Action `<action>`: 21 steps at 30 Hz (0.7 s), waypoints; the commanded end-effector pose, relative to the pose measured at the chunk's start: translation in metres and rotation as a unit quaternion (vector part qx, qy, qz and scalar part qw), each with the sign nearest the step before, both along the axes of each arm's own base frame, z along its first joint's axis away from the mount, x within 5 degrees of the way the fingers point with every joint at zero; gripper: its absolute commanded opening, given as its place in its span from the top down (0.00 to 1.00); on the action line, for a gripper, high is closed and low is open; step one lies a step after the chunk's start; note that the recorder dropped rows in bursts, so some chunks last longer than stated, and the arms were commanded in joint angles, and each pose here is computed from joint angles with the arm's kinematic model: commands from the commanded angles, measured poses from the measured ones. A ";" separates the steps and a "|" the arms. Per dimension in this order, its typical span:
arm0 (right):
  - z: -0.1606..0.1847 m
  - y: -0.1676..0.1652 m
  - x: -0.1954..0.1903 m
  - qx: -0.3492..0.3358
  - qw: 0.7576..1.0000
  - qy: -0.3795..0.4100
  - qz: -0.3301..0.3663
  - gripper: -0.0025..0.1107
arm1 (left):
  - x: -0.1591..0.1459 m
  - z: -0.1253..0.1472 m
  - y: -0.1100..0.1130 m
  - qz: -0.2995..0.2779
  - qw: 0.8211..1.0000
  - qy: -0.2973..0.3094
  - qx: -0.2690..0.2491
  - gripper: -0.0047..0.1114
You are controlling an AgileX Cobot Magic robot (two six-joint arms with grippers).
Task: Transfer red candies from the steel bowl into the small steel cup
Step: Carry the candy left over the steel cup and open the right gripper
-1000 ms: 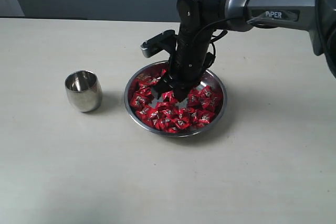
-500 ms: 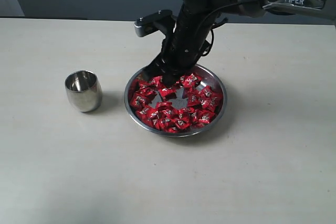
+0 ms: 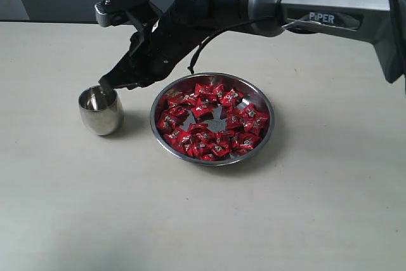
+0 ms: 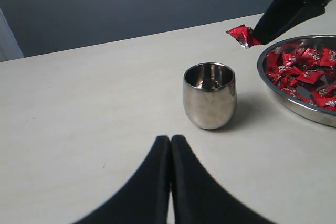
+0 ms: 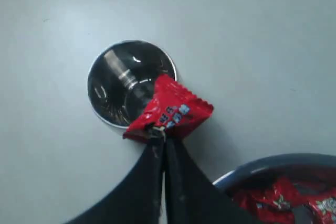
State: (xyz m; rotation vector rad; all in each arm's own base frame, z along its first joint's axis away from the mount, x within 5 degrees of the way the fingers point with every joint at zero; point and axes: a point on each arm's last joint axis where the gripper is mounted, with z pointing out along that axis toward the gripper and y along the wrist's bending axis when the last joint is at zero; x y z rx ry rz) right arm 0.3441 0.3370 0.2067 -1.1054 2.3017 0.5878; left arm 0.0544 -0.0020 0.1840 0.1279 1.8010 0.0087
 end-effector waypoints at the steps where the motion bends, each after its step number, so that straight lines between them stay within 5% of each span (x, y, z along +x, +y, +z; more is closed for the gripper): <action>1: -0.005 0.015 0.003 0.005 1.000 -0.002 0.013 0.96 | 0.000 0.001 0.000 -0.002 1.000 -0.007 -0.004 0.96; 16: -0.015 0.038 0.008 0.019 0.999 0.027 0.030 0.96 | 0.000 0.001 0.000 -0.002 1.000 -0.007 -0.004 0.96; 21: -0.010 0.039 0.008 0.018 0.999 0.028 0.037 0.83 | 0.000 0.001 0.000 -0.002 1.000 -0.007 -0.004 0.96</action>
